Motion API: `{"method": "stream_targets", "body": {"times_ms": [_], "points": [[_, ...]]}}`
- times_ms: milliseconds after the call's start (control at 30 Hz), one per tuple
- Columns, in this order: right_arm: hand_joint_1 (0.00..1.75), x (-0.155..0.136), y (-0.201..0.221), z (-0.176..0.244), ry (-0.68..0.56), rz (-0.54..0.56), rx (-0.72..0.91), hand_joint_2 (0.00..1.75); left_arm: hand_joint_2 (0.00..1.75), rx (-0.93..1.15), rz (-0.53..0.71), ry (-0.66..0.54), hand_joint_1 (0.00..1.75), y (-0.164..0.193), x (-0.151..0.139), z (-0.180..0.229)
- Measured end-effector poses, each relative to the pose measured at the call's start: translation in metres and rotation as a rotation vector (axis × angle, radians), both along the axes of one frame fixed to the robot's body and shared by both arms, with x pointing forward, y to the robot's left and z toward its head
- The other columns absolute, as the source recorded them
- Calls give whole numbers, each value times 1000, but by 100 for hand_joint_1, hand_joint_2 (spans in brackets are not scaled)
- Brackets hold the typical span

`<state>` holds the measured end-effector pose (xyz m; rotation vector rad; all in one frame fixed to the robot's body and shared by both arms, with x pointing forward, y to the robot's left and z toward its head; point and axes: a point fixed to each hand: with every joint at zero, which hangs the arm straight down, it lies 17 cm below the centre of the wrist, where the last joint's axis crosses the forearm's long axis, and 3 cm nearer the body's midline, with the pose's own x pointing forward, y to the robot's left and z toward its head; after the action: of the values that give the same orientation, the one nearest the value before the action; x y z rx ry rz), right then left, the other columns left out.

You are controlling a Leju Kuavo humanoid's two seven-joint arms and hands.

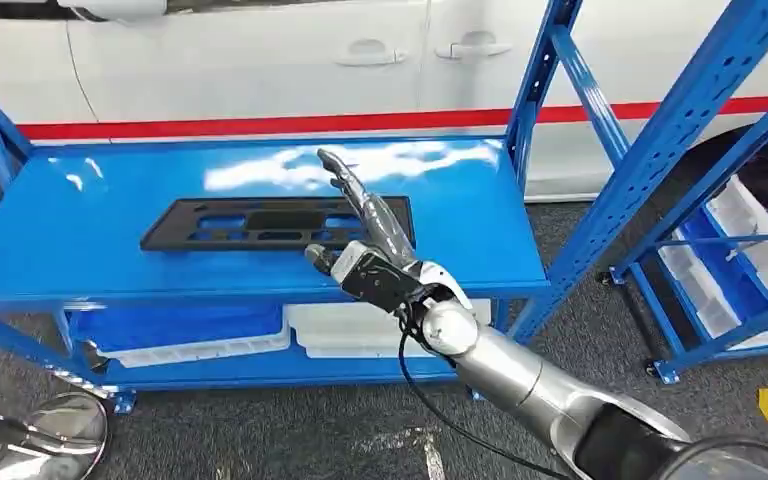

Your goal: Take the parts from the cabinet and place them on the table.

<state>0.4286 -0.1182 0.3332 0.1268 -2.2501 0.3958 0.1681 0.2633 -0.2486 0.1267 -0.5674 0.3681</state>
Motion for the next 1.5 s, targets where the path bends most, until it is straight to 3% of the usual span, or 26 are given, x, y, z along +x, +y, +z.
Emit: {"method": "stream_targets", "body": {"times_ms": [467, 733, 867, 1200, 1500], "points": [[0, 1, 2, -2, 0, -6, -14, 175, 0, 0, -1, 0, 0, -1, -1, 0], [0, 13, 13, -27, -116, -297, -395, 175, 0, -5, -20, 9, 0, -4, 0, -1], [0, 19, 34, -42, -172, -354, -567, 175, 0, -9, -44, 19, 0, -9, -1, -1], [0, 49, 118, -90, -154, -277, -845, 175, 0, -39, -146, 24, 0, -25, -1, -1], [0, 80, 149, -116, -78, -229, -966, 175, 0, -36, -208, 35, 0, -31, 0, -2]]}}
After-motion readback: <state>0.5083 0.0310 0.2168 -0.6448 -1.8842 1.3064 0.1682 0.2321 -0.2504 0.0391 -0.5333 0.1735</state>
